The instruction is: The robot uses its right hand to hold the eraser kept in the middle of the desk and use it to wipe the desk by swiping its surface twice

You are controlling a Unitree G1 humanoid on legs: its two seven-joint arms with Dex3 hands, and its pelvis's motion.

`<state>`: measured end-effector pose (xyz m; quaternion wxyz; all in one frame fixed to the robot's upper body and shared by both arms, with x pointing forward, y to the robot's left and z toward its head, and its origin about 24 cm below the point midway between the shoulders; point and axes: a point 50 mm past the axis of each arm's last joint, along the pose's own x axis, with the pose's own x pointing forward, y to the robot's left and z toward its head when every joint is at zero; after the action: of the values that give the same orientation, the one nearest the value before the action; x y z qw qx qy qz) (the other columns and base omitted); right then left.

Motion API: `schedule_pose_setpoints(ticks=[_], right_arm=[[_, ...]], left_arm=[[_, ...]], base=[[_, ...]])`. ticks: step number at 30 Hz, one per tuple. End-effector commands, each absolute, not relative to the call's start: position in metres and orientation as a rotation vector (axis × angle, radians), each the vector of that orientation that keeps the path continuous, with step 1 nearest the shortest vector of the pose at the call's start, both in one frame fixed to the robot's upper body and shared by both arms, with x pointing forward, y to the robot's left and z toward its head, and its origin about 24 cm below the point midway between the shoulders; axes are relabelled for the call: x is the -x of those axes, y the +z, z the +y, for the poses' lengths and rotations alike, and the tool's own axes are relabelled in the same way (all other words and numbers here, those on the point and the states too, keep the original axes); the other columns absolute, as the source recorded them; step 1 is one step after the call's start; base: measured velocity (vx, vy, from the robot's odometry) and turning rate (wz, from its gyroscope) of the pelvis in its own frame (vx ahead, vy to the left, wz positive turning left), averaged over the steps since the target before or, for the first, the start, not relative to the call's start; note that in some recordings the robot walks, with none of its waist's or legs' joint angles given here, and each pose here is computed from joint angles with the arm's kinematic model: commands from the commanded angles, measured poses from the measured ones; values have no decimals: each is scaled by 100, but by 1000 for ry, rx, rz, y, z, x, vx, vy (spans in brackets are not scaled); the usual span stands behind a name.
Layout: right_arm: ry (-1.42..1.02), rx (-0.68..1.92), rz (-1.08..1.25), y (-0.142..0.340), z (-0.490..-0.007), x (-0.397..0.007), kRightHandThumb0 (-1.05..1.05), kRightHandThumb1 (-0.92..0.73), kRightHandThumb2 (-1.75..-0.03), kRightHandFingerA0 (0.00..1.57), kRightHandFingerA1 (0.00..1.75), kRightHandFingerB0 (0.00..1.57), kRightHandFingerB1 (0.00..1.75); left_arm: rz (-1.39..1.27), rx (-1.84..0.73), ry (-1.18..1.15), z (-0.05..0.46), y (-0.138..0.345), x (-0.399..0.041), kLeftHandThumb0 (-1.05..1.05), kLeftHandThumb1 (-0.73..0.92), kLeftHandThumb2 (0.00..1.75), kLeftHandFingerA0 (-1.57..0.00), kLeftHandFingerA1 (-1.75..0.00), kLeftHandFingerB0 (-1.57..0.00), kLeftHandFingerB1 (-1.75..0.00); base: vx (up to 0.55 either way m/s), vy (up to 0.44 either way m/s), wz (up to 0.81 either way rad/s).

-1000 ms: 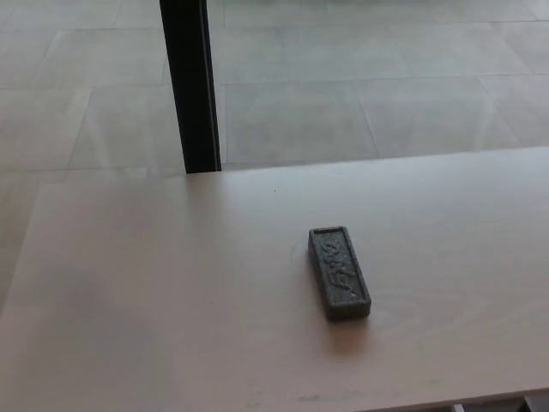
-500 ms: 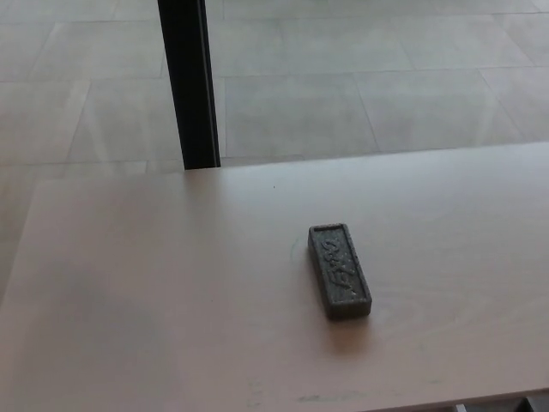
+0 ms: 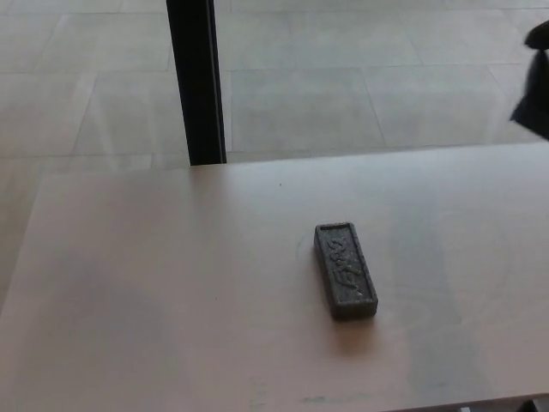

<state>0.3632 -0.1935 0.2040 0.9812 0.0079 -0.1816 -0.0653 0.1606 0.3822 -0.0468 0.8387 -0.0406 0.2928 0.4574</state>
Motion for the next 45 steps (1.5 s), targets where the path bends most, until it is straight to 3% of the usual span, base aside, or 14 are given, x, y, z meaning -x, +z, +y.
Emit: schedule_pose_setpoints(ticks=[1, 8, 9, 13, 14, 18, 22, 23, 24, 29, 35, 39, 42, 45], right_arm=[[-59, 29, -277, 184, -162, -369, -15, -47, -128, 108, 175, 87, 157], [8, 127, -167, 149, -119, -374, -16, -47, -124, 97, 175, 80, 161], [25, 131, -143, 141, -109, -374, -23, -49, -118, 126, 144, 105, 133], [69, 152, -120, 131, -99, -373, -22, -50, -117, 127, 145, 105, 132], [78, 165, -111, 128, -97, -373, -16, -49, -126, 99, 175, 81, 161], [91, 198, -98, 120, -94, -370, -17, -47, -131, 98, 175, 78, 167], [107, 196, -56, 102, -92, -363, -26, -51, -117, 126, 144, 103, 131], [114, 207, -46, 99, -92, -362, -21, -47, -124, 96, 175, 76, 168], [119, 216, -38, 95, -91, -361, -19, -47, -120, 97, 175, 71, 174], [112, 261, 11, 73, -91, -356, -22, -53, -103, 98, 175, 75, 173], [103, 251, 63, 58, -99, -349, -21, -51, -115, 95, 175, 71, 175], [84, 230, 98, 46, -100, -343, -27, -68, -84, 98, 175, 71, 168], [111, 270, 110, 33, -99, -336, -21, -55, -110, 99, 175, 76, 166], [74, 218, 200, 19, -99, -332, -25, -53, -103, 98, 175, 72, 169]], left_arm=[[633, 84, 990, 387, -46, -156, -71, 70, 61, -49, -118, -48, -94], [635, 70, 983, 386, -46, -159, -76, 71, 61, -49, -115, -49, -93], [644, 56, 982, 386, -46, -158, -75, 70, 61, -48, -115, -46, -92], [627, 66, 977, 385, -46, -159, -74, 71, 60, -49, -111, -52, -93], [631, 74, 983, 385, -47, -159, -73, 71, 60, -48, -107, -52, -94], [625, 67, 979, 385, -45, -163, -72, 71, 61, -51, -116, -53, -95], [633, 25, 952, 384, -43, -165, -72, 74, 61, -45, -108, -46, -90], [632, 26, 949, 384, -43, -165, -73, 73, 61, -47, -110, -46, -88], [632, 28, 948, 385, -43, -165, -74, 73, 61, -49, -111, -48, -90], [640, 38, 969, 383, -45, -166, -74, 72, 61, -49, -112, -49, -96], [619, 53, 971, 384, -40, -169, -73, 72, 60, -49, -108, -49, -88], [623, 32, 969, 385, -40, -170, -75, 71, 61, -51, -117, -54, -102], [623, 26, 962, 384, -41, -170, -77, 71, 61, -51, -110, -51, -94], [614, 53, 963, 384, -40, -171, -75, 73, 61, -45, -108, -48, -91]], base=[[0, 0, 0], [0, 0, 0], [0, 0, 0], [0, 0, 0], [0, 0, 0], [0, 0, 0], [0, 0, 0], [0, 0, 0], [0, 0, 0], [0, 0, 0], [0, 0, 0], [0, 0, 0], [0, 0, 0], [0, 0, 0]])
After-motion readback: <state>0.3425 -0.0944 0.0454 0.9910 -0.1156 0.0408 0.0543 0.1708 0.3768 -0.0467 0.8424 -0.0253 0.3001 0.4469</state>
